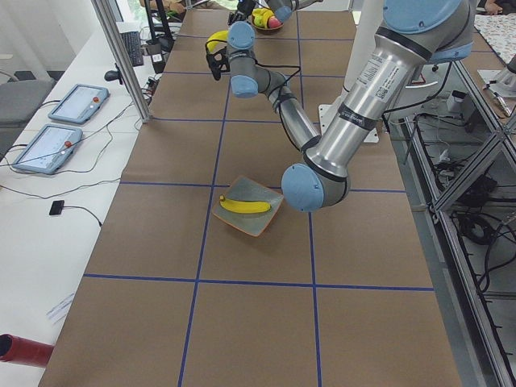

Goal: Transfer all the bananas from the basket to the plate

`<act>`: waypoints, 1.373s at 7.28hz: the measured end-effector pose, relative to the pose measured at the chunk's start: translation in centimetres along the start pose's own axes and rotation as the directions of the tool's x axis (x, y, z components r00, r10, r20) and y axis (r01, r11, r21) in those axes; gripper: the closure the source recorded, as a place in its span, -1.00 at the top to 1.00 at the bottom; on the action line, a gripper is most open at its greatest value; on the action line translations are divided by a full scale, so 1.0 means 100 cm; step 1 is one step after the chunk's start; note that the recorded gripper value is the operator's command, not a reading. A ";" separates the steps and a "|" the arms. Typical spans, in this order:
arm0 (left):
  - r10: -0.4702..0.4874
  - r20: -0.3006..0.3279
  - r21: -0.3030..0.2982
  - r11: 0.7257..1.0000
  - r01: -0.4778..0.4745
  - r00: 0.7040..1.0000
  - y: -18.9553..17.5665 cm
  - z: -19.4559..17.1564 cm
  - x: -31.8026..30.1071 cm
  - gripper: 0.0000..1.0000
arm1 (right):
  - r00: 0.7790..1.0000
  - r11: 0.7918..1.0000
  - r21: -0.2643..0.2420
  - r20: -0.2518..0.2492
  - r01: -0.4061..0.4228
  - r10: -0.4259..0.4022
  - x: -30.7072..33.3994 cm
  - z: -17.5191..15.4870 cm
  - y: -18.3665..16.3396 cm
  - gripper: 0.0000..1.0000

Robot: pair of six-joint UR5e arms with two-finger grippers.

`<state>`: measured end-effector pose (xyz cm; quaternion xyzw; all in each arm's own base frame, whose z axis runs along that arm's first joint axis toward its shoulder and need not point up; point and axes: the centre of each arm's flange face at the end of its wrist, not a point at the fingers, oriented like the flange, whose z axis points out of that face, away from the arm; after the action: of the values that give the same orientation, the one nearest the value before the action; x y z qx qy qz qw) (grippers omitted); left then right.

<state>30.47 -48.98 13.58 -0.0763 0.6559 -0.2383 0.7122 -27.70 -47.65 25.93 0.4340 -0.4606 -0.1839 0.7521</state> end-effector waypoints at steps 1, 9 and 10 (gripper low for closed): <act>-0.047 0.004 0.000 0.999 0.047 0.999 0.000 0.001 -0.001 1.00 | 1.000 1.000 -0.005 0.001 0.024 -0.024 -0.044 0.023 -0.015 -1.00; -0.211 0.056 -0.003 0.977 0.212 0.976 -0.002 0.024 -0.020 1.00 | 0.971 0.977 0.123 -0.188 0.171 -0.147 -0.260 0.078 -0.025 -1.00; -0.217 0.057 -0.003 0.976 0.218 0.974 -0.002 0.025 -0.020 1.00 | 0.967 0.975 0.128 -0.205 0.183 -0.154 -0.273 0.079 -0.018 -1.00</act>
<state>32.81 -48.80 15.82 -0.1578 0.6243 -0.3094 0.6998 -48.04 -33.99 11.45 0.5413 -0.3588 -0.1700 0.7412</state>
